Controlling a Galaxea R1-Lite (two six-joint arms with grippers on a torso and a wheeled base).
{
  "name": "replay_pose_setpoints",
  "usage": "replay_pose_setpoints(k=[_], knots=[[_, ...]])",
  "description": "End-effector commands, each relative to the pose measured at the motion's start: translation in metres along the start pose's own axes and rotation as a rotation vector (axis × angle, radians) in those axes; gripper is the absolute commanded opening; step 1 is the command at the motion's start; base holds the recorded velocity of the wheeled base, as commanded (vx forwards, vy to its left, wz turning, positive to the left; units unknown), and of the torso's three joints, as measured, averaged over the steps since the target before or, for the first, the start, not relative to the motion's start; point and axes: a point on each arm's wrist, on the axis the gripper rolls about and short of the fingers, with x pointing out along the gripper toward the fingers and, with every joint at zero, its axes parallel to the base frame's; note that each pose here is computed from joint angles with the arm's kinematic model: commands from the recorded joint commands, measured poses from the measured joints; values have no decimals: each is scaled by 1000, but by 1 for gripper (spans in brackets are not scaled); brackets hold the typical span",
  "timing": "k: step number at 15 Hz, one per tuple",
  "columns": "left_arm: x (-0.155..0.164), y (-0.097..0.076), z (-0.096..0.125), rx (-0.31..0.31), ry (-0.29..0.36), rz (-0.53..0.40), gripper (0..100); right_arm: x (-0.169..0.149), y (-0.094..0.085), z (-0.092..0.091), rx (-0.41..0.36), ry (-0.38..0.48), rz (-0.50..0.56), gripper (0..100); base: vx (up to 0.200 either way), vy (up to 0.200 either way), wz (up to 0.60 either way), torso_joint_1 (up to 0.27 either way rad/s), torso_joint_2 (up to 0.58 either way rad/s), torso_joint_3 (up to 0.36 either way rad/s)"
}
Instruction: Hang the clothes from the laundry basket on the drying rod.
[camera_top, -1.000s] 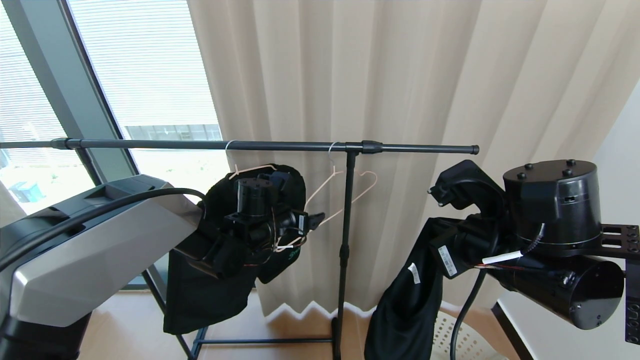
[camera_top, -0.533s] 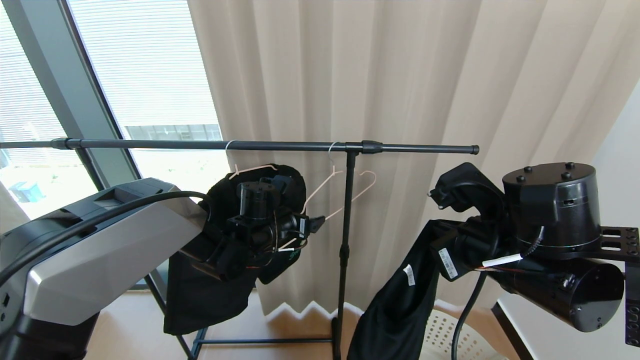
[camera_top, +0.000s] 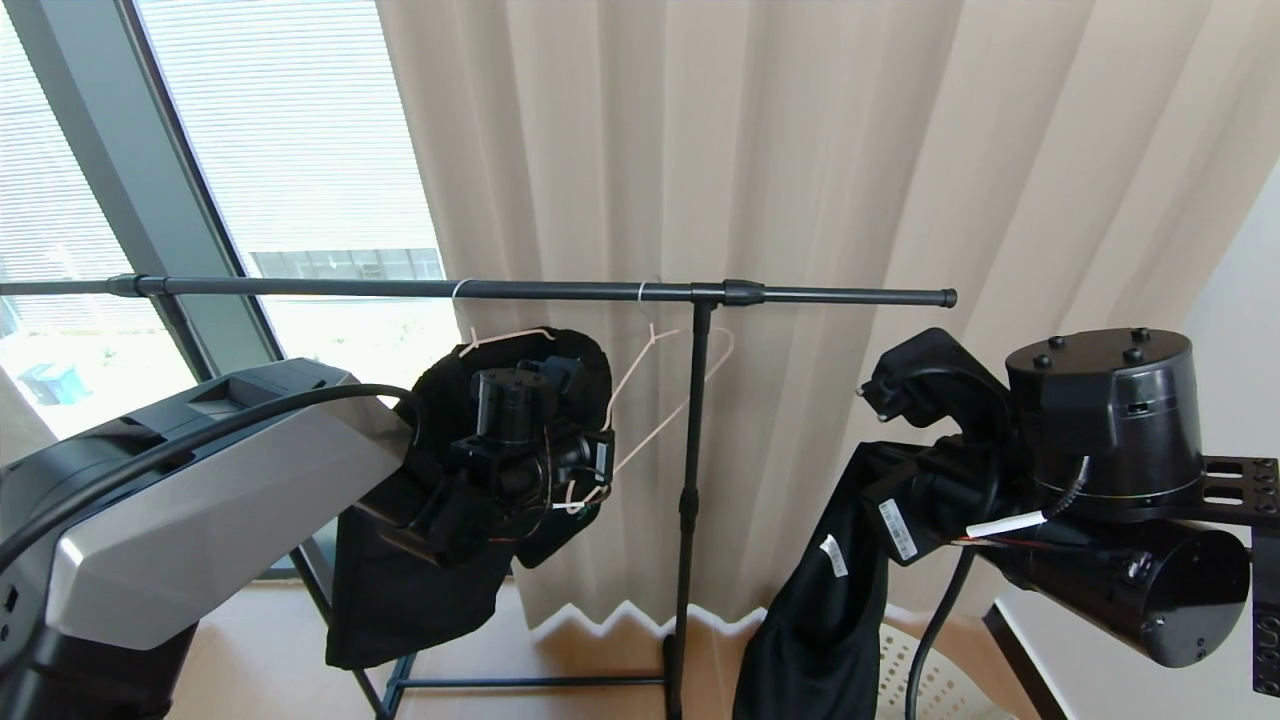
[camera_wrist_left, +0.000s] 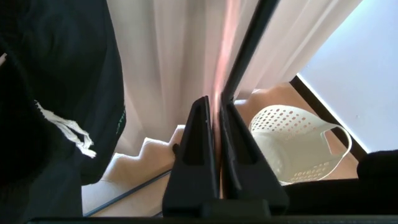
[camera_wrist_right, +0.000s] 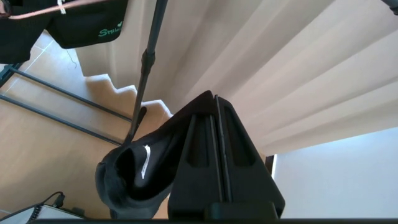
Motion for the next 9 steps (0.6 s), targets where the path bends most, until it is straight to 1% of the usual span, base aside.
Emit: replay_pose_setpoints(k=[1, 7, 9], knots=[[-2, 0, 4, 0, -10, 2, 0, 0, 0, 0, -2, 2, 1, 0, 0, 0, 0, 0, 0, 0], [-12, -3, 11, 6, -26, -3, 0, 1, 1, -1, -3, 4, 2, 0, 0, 0, 0, 0, 0, 0], [-14, -4, 15, 11, -60, -7, 0, 2, 1, -1, -5, 7, 3, 0, 0, 0, 0, 0, 0, 0]])
